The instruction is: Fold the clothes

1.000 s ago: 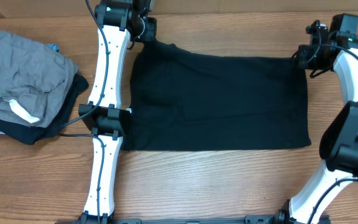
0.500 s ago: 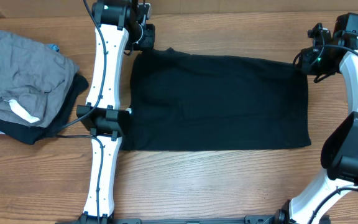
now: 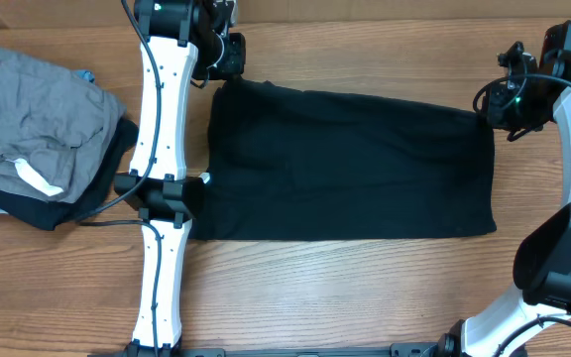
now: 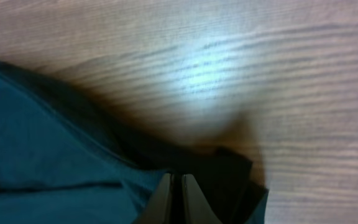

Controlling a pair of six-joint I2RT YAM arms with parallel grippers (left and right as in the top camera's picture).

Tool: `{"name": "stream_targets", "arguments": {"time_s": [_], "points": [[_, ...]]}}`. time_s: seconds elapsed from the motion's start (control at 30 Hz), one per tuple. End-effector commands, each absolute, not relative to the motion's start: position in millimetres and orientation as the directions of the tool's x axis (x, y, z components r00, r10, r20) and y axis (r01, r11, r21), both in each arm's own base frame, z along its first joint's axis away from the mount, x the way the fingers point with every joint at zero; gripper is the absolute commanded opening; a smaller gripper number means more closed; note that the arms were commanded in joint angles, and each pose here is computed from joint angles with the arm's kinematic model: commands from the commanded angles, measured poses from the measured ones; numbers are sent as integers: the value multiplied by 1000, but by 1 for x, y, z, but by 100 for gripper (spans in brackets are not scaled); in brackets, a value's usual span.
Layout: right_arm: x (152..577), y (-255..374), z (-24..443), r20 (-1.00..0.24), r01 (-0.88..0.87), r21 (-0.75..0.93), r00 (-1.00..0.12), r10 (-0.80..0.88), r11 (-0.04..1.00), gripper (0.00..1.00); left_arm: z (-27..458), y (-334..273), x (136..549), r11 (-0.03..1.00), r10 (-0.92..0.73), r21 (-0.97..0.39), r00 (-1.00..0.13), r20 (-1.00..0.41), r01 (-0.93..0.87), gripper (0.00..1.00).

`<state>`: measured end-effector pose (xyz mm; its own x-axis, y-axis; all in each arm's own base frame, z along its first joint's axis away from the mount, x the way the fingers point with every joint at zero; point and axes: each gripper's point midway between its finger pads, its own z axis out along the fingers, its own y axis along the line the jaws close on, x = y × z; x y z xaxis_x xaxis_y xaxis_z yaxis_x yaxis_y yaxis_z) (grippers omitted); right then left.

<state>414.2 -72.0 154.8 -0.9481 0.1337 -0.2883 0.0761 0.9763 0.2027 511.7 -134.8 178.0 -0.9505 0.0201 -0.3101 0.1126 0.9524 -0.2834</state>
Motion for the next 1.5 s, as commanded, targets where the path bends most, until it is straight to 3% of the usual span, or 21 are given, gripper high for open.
{"name": "stream_targets", "arguments": {"time_s": [0.0, 0.27, 0.63, 0.9, 1.2, 1.47], "points": [[413, -67, 174, -316, 78, 221, -937, 147, 972, 4, 203, -145, 506, 946, 14, -298, -935, -353, 127, 4], [405, -60, 188, -313, 116, 259, -929, 197, 959, 4, 219, -152, 495, 948, 28, -287, -933, -359, 138, 4], [377, -56, 186, -197, 211, 267, -943, 268, 940, 4, 175, -120, 451, 989, 42, -135, -992, -119, 58, 4], [346, -84, 170, -90, 356, 74, -928, 362, 931, 4, 167, -106, 450, 996, 33, -85, -995, -97, 41, 4], [336, -82, 145, -35, 381, 70, -923, 384, 922, 4, 112, -96, 413, 999, 18, -43, -990, 138, 12, 4], [324, -78, 109, 19, 412, 62, -911, 411, 909, 4, 174, -83, 403, 999, -20, -39, -1000, -4, -20, 4]]}}
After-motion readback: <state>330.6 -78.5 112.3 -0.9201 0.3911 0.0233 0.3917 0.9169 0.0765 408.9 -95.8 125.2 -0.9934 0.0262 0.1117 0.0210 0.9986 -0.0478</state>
